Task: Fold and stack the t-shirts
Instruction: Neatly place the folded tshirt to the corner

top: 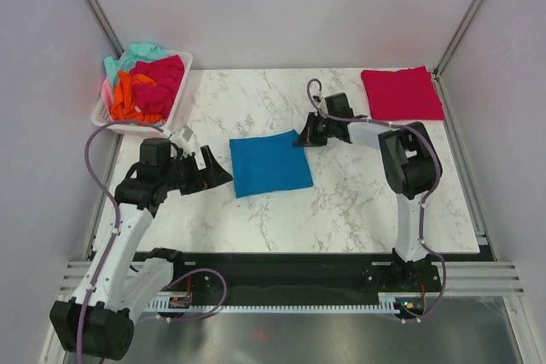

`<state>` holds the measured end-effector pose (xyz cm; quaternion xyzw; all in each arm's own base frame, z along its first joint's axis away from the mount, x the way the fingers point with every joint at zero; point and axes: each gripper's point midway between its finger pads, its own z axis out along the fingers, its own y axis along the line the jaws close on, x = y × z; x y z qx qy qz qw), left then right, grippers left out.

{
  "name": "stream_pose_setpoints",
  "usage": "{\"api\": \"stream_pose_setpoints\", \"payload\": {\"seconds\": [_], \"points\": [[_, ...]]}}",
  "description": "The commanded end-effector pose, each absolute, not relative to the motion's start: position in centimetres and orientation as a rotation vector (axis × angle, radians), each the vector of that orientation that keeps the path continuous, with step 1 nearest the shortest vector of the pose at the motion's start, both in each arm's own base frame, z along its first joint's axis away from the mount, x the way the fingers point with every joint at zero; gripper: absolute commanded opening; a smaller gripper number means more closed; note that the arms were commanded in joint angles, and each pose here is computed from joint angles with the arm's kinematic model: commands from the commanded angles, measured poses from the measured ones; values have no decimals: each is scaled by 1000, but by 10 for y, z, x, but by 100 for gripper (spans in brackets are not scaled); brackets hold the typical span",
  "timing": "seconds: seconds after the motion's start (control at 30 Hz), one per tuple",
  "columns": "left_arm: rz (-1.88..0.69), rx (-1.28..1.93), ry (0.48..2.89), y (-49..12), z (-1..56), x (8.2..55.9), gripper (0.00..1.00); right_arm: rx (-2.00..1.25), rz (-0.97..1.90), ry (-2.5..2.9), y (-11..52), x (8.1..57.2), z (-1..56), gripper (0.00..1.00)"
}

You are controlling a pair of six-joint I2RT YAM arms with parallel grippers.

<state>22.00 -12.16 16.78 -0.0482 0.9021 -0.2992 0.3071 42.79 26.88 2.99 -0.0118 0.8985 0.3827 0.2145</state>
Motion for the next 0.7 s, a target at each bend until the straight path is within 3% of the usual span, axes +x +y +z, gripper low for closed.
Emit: {"api": "stream_pose_setpoints", "payload": {"seconds": [0.0,0.4,0.67], "points": [[-807,-37,2280,-125,185,221,100,-124,693,2425,206,453,95,0],[-768,-53,2259,-120,187,223,100,-44,205,2237,62,499,205,0],[-767,-54,2268,-120,183,225,100,-57,77,2127,27,536,273,0]]}}
